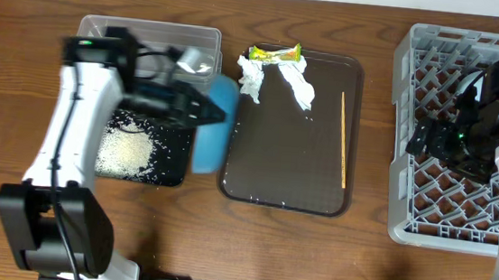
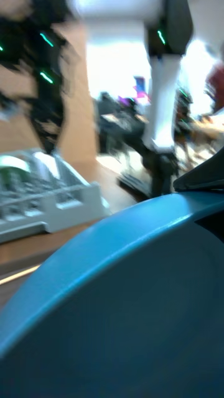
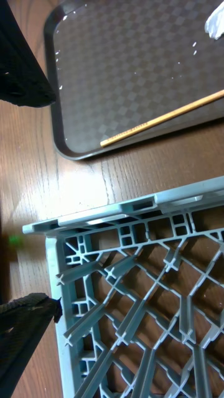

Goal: Sort waste into correct bins and load items into the dishwasher rack
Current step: 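Carry the empty blue bowl back and set it on the brown tray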

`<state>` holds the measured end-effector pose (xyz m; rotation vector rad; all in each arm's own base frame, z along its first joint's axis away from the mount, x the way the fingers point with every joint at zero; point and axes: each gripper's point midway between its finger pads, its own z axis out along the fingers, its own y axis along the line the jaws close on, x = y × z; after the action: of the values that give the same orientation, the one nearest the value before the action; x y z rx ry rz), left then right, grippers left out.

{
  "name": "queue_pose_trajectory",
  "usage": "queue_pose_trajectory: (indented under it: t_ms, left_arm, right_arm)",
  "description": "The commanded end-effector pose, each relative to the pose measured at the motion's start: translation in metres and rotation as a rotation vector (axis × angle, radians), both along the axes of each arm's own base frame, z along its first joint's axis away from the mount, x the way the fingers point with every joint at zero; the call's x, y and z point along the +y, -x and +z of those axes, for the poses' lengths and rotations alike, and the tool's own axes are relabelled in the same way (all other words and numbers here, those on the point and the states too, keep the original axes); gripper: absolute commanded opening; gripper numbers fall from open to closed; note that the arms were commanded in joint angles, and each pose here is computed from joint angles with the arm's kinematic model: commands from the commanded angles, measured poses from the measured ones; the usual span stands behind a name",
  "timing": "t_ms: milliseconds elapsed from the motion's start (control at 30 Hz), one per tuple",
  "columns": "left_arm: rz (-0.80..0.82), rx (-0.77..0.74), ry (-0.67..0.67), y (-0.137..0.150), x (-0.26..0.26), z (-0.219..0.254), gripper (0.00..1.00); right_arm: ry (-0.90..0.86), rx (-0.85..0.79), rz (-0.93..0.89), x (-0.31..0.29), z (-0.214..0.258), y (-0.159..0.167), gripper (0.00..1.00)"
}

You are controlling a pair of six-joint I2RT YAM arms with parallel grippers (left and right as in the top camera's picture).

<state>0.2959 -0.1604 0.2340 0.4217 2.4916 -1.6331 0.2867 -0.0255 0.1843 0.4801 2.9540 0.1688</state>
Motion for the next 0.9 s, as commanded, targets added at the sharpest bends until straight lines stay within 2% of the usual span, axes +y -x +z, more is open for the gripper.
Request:
queue_pose_trajectory:
  t_ms: [0, 167, 367, 567, 700, 867]
  left_arm:
    - [-0.061, 0.003, -0.162, 0.010, -0.020, -0.019, 0.06]
    - [-0.090, -0.076, -0.393, 0.004, -0.055, -0.050, 0.06]
    - [-0.103, -0.239, -0.501, 0.000, -0.101, -0.059, 0.06]
    - [-0.008, -0.300, -0.629, -0.007, -0.126, -0.071, 0.07]
    - [0.010, -0.293, -0.646, -0.003, -0.142, -0.078, 0.08]
    - [-0.020, -0.323, -0.625, 0.002, -0.160, -0.081, 0.16]
  right_arm:
    - [0.008, -0.007, -0.004, -0.003, 0.002, 0.001, 0.95]
    - [0.008, -0.005, -0.004, -0.003, 0.002, 0.001, 0.95]
    - [0.007, -0.006, -0.004, -0.003, 0.002, 0.001, 0.95]
    - [0.007, -0.007, -0.004, -0.003, 0.002, 0.001, 0.96]
    - [0.007, -0.006, -0.004, -0.003, 0.002, 0.001, 0.96]
    - [0.007, -0.007, -0.004, -0.003, 0.002, 0.001, 0.96]
